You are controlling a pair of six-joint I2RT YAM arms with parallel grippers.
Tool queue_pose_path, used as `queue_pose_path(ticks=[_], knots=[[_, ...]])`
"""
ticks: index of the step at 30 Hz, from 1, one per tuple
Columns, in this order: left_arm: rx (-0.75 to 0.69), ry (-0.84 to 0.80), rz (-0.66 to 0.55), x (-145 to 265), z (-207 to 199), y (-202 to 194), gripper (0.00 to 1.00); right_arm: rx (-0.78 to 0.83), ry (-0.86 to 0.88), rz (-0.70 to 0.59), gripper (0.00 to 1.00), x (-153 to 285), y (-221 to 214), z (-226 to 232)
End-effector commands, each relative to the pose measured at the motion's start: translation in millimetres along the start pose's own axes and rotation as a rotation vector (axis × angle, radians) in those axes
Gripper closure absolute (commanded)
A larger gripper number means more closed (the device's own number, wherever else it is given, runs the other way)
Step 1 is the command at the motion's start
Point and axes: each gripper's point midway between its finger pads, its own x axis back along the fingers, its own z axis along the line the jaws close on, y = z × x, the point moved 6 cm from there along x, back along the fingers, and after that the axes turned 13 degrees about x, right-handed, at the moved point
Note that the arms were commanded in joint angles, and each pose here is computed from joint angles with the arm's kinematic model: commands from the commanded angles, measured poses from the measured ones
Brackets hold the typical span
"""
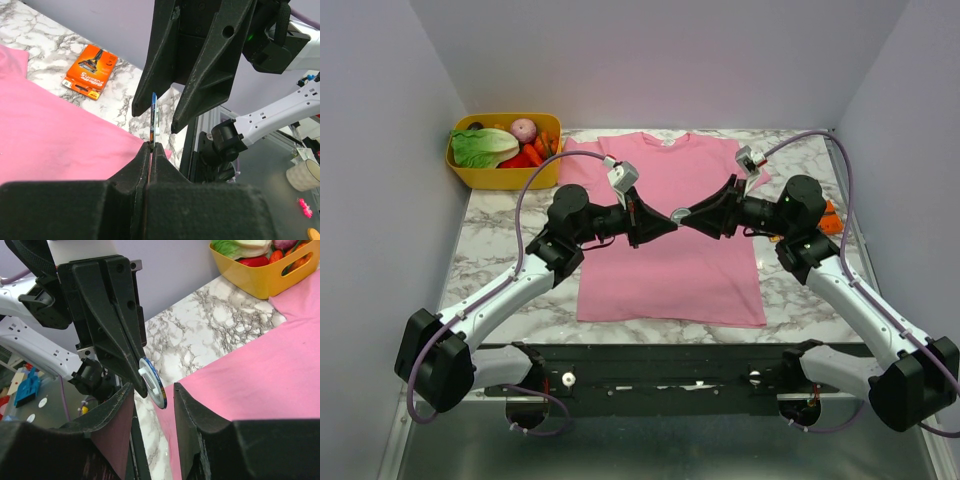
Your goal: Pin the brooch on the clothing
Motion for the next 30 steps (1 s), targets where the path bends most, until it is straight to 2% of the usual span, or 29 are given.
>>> queue_pose_path(ticks=[1,6,14,16,23,30], knots=[[-0.017,-0.027,0.002,4.6,-7.2,-1.0,1.0,-0.018,-0.035,-0.012,0.62,1.8,1.1,-1.9],[-0.022,-0.023,0.0,4.9,-6.6,-1.0,1.0,-0.04,-0.026,-0.003,0.66,-1.4,-2.9,-5.1],[-0.024,-0.023,0.002,3.5,-5.7,-0.3,1.0,-0.063,-0.052,0.028,0.81,-2.1,-8.8,-10.3],[-0.024,-0.02,0.003,3.1,-5.8,0.6,1.0,-0.06,-0.062,0.041,0.87,-3.5,-10.3,-13.3],[-0.036,-0.012,0.012,2.4,-7.0,4.2,1.0,-0.069,-0.097,0.108,0.98,-4.0,-20.7,-21.6],[-0.051,-0.034,0.008,2.0,-14.2,9.6,1.0,-0.053,-0.19,0.156,0.99,-0.1,-27.5,-32.0]])
